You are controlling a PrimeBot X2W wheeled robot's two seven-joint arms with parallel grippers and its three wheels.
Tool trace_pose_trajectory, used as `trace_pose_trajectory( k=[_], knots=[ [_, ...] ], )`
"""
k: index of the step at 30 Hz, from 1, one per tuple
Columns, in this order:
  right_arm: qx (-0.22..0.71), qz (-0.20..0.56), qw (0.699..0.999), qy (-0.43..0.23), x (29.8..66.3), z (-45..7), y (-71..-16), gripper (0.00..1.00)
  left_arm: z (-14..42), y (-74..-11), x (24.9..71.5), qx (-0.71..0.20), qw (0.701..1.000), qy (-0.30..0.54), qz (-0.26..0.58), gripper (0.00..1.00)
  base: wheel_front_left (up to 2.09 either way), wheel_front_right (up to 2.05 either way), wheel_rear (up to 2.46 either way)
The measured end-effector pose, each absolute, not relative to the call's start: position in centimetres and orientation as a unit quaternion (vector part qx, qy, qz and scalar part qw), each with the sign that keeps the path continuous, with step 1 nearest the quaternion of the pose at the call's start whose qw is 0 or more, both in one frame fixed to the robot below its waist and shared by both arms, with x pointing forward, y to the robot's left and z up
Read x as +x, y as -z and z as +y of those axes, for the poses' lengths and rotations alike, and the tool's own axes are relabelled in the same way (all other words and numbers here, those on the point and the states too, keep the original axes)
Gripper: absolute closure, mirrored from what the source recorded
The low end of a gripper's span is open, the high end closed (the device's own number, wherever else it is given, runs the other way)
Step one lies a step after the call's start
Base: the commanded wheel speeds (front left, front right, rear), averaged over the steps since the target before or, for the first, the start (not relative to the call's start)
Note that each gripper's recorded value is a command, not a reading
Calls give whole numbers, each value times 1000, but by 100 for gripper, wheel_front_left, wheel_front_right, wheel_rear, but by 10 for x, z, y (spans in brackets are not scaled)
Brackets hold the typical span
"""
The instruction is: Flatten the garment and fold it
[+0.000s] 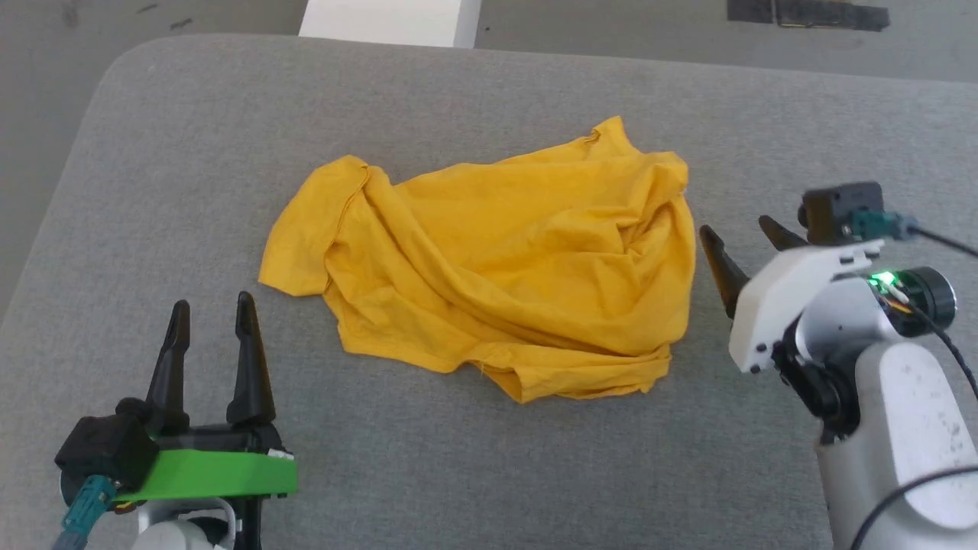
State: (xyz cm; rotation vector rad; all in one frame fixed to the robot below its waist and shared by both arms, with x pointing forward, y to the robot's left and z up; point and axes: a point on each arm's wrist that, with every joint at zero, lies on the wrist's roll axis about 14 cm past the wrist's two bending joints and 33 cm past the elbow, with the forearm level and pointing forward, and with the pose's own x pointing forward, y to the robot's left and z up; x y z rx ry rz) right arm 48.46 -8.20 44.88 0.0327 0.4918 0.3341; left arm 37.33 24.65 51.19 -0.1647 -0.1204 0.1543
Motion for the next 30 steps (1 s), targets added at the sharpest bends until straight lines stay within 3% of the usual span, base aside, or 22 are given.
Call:
trace_pose_trajectory(
  k=[11, 12, 13, 20, 26, 30],
  knots=[
    [14, 408, 893, -187, 484, -55, -376, 0, 268, -506, 361, -76, 990, -112, -49, 0, 0, 0, 0],
    [7, 416, 889, -191, 484, -52, -374, 40, 270, -506, 360, -76, 989, -115, -48, 0, 0, 0, 0],
    [-2, 420, 887, -194, 485, -50, -374, 100, 271, -506, 359, -75, 989, -116, -48, 0, 0, 0, 0],
    [-21, 412, 889, -196, 492, -48, -388, 100, 267, -508, 361, -77, 990, -109, -53, 0, 0, 0, 0],
    [42, 303, 943, -131, 531, -94, -448, 100, 251, -508, 374, -83, 992, -83, -55, 0, 0, 0, 0],
    [60, 261, 961, -63, 520, -148, -464, 100, 242, -505, 381, -87, 992, -70, -52, 0, 0, 0, 0]
  ],
)
